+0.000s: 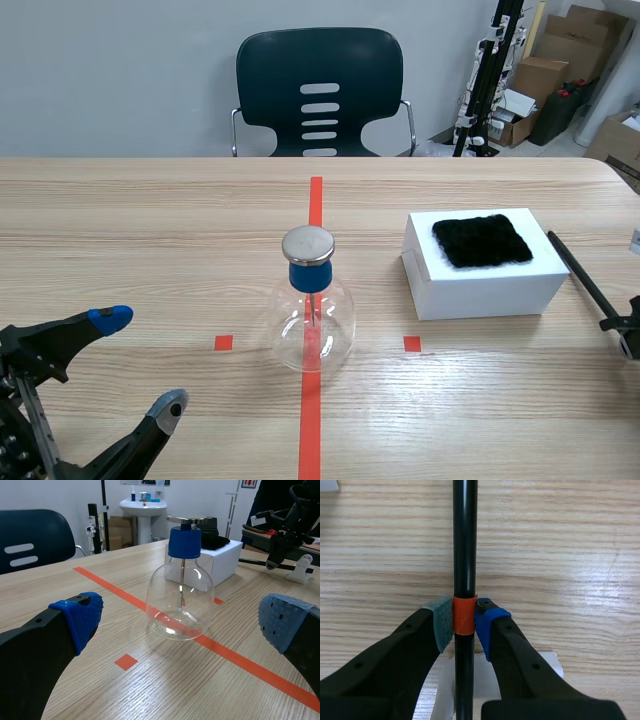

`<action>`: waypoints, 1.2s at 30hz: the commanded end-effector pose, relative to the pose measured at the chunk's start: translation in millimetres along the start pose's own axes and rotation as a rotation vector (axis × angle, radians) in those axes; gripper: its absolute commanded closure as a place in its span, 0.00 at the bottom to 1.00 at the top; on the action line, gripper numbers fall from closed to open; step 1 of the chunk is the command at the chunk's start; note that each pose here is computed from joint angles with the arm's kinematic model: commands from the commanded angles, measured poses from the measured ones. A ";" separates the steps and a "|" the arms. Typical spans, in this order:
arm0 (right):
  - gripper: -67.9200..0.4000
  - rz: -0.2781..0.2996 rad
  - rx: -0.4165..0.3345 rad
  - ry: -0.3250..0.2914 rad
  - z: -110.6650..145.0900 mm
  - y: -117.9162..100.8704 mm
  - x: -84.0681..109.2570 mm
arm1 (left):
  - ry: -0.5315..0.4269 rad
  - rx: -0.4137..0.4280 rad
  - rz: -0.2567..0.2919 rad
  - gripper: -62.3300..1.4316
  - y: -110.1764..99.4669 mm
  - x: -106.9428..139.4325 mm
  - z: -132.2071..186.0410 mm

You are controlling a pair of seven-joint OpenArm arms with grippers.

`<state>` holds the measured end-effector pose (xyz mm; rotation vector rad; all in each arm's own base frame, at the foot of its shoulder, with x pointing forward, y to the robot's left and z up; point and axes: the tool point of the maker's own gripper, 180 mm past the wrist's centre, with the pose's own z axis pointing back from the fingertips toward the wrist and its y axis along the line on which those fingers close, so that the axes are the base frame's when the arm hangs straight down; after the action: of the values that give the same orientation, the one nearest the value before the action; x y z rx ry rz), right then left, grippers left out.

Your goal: Do the electroscope experiment. pick up the black charging rod

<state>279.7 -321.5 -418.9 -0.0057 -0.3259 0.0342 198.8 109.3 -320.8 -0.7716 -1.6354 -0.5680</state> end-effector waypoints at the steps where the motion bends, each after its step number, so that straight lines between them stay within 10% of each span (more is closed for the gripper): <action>1: 0.99 0.009 -0.028 -0.051 10.4 -13.2 16.0 | -0.036 0.000 -0.011 0.00 4.6 10.2 -2.6; 23: 0.98 0.060 -0.047 -0.093 52.2 -10.5 12.1 | -0.039 0.000 -0.010 0.00 4.6 10.7 -2.5; 36: 0.98 0.155 -0.164 -0.313 125.3 3.3 -4.8 | -0.039 0.000 -0.011 0.00 4.6 10.7 -2.5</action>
<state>229.4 -311.0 -309.0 -0.1634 -0.6067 0.1693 198.8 109.5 -320.2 -0.7719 -1.6383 -0.5671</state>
